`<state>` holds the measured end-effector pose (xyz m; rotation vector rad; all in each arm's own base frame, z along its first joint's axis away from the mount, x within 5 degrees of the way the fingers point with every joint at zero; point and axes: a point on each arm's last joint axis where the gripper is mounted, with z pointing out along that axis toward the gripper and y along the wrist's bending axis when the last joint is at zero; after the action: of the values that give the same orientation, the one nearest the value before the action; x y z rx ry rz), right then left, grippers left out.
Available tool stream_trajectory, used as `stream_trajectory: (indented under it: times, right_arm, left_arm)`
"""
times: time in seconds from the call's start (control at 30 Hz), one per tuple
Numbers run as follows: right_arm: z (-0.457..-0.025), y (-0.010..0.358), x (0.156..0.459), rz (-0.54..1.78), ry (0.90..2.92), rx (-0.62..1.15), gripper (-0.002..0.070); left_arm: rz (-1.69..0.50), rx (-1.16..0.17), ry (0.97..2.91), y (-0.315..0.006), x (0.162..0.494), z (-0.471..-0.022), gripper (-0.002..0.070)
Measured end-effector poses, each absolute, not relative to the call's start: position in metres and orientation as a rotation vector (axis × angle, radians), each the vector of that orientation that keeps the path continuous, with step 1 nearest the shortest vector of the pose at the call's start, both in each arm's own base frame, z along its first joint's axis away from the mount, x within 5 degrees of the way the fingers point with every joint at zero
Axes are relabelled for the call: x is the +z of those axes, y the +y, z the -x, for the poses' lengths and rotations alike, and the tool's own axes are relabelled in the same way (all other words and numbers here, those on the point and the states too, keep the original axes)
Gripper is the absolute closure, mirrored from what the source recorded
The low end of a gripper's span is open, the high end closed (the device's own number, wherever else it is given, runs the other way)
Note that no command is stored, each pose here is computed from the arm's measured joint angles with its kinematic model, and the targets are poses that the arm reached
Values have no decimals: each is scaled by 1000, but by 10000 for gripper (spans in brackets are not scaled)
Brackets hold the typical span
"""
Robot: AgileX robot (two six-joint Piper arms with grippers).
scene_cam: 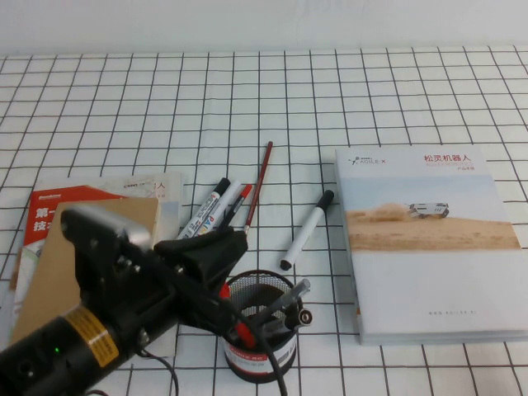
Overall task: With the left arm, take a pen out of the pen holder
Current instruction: 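Take a marker out of the pen holder and lay it on the table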
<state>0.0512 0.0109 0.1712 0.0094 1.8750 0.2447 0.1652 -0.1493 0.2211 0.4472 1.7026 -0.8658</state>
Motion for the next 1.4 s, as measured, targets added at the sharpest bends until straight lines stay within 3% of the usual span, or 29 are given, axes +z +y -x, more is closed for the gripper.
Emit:
stream_trajectory:
  times: [0.37, 0.57, 0.8, 1.13, 1.4]
  right_arm:
    - [-51, 11, 171, -9, 1875, 245, 691]
    - [-51, 11, 171, -9, 1875, 245, 691]
    - [-51, 11, 171, -9, 1875, 245, 691]
    - [-51, 11, 171, -9, 1875, 245, 691]
    - [-51, 11, 171, -9, 1875, 245, 691]
  left_arm:
    - [-564, -489, 1895, -148, 292, -190, 635]
    - [-529, -373, 1921, -145, 336, -200, 635]
    - [-522, -338, 1913, -145, 374, -203, 635]
    - [-718, -113, 2237, -168, 375, -238, 636]
    - [-848, 2, 2433, -189, 352, -304, 636]
